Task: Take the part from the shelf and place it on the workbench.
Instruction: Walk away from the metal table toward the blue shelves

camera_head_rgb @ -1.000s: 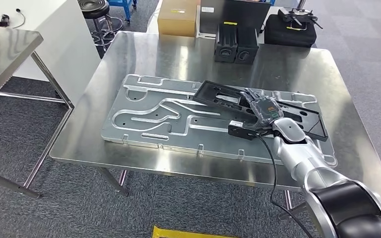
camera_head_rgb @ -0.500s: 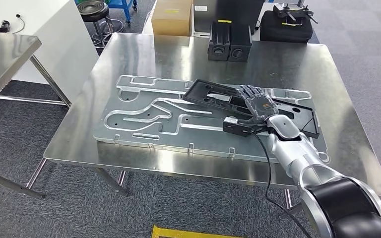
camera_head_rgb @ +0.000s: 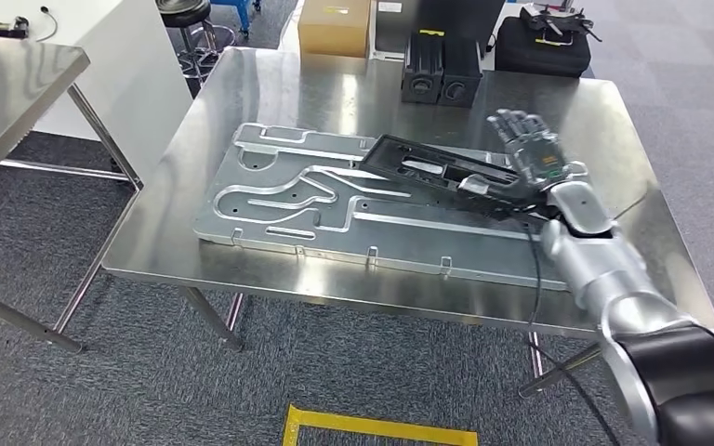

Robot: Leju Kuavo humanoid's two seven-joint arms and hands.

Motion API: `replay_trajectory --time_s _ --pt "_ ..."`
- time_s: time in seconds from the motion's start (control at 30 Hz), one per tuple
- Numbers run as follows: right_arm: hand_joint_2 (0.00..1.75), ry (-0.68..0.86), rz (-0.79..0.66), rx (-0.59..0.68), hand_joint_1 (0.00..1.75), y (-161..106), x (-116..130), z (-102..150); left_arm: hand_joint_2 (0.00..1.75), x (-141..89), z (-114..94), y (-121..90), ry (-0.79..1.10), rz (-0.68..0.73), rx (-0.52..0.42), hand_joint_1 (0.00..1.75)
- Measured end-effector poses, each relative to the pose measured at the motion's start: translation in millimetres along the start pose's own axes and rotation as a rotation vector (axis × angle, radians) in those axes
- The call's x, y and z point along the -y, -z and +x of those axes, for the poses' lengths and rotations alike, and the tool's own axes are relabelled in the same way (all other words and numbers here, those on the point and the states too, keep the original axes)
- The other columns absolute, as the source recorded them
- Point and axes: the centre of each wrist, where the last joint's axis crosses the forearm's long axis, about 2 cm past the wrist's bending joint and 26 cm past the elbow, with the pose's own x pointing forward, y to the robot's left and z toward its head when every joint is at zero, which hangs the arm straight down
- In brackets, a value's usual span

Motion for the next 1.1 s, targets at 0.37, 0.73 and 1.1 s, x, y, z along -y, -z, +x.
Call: replay_trajectory --time_s 0.37,0.73,1.1 --pt "0.00 0.097 -0.505 -0.413 0.00 -243 -46 -99 0.00 -5 -4 1 -0.030 0.049 -0.020 0.00" --pt "0.00 0.831 0.722 -2.027 0.00 -463 -204 211 0.00 3 3 -1 -0.031 0.016 -0.043 0.00" --pt "0.00 1.046 1.253 -1.430 0.00 -454 -203 270 0.00 6 7 -1 -0.016 0.011 -0.006 0.00"
